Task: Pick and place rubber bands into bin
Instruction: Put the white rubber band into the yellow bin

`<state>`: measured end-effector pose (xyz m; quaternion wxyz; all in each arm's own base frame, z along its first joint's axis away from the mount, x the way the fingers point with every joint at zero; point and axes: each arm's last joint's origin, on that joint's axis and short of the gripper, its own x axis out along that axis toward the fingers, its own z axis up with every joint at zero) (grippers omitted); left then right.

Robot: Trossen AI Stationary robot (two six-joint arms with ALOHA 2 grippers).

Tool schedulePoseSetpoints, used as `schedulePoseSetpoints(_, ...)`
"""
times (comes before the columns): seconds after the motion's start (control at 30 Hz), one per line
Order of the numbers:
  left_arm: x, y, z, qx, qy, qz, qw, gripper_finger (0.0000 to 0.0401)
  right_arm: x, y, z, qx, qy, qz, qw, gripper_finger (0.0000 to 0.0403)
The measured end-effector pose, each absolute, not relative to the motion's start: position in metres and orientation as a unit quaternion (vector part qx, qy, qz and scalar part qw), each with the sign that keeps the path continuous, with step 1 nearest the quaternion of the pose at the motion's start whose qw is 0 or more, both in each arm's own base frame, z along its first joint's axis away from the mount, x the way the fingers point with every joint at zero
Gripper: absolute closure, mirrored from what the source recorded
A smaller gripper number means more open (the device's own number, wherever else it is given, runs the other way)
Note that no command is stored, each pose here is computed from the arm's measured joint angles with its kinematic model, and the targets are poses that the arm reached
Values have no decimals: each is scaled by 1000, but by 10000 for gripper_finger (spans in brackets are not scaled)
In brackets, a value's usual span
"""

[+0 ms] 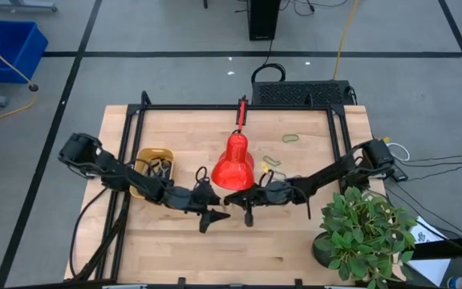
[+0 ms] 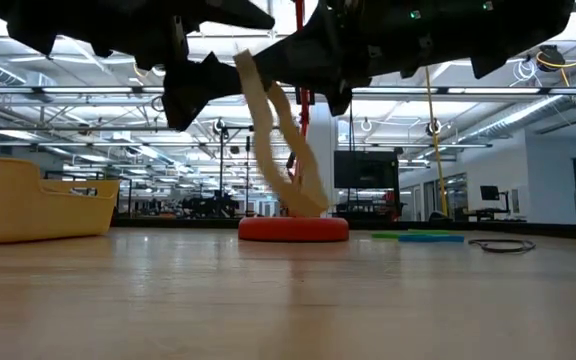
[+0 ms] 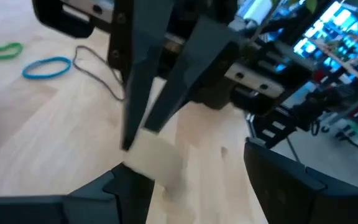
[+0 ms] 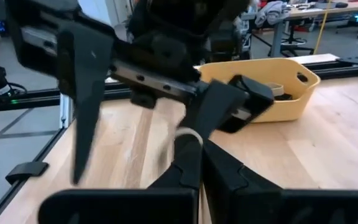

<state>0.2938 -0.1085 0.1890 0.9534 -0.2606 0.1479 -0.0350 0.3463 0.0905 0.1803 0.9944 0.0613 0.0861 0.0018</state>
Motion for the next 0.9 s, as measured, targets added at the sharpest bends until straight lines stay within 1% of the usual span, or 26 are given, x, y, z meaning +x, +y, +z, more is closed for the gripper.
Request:
schedulePoseSetpoints(0.17, 294, -110, 189, -251, 150, -42, 955, 158, 346, 93, 179, 59, 88, 6, 994, 403)
schedulePoseSetpoints(0.27, 294, -110, 189, -238, 149, -45, 959, 187, 346, 93, 179, 59, 89, 5, 994, 403)
schedulePoseSetpoints(0.37, 294, -110, 189, -229, 147, -46, 961, 234, 346, 93, 178, 59, 91, 5, 994, 403)
schedulePoseSetpoints(0.53, 293, -109, 187, -207, 155, -47, 965, 327, 346, 93, 178, 59, 93, 5, 994, 403)
schedulePoseSetpoints(0.63, 293, -110, 187, -198, 159, -63, 965, 381, 346, 93, 178, 59, 93, 5, 994, 403)
schedulePoseSetpoints(0.7, 293, -111, 187, -198, 161, -71, 964, 391, 346, 93, 177, 59, 93, 6, 994, 403)
schedulePoseSetpoints(0.8, 293, -111, 187, -208, 161, -69, 962, 386, 346, 93, 177, 59, 93, 6, 994, 403)
schedulePoseSetpoints(0.9, 293, -111, 187, -206, 161, -69, 963, 393, 346, 93, 177, 60, 93, 6, 994, 398)
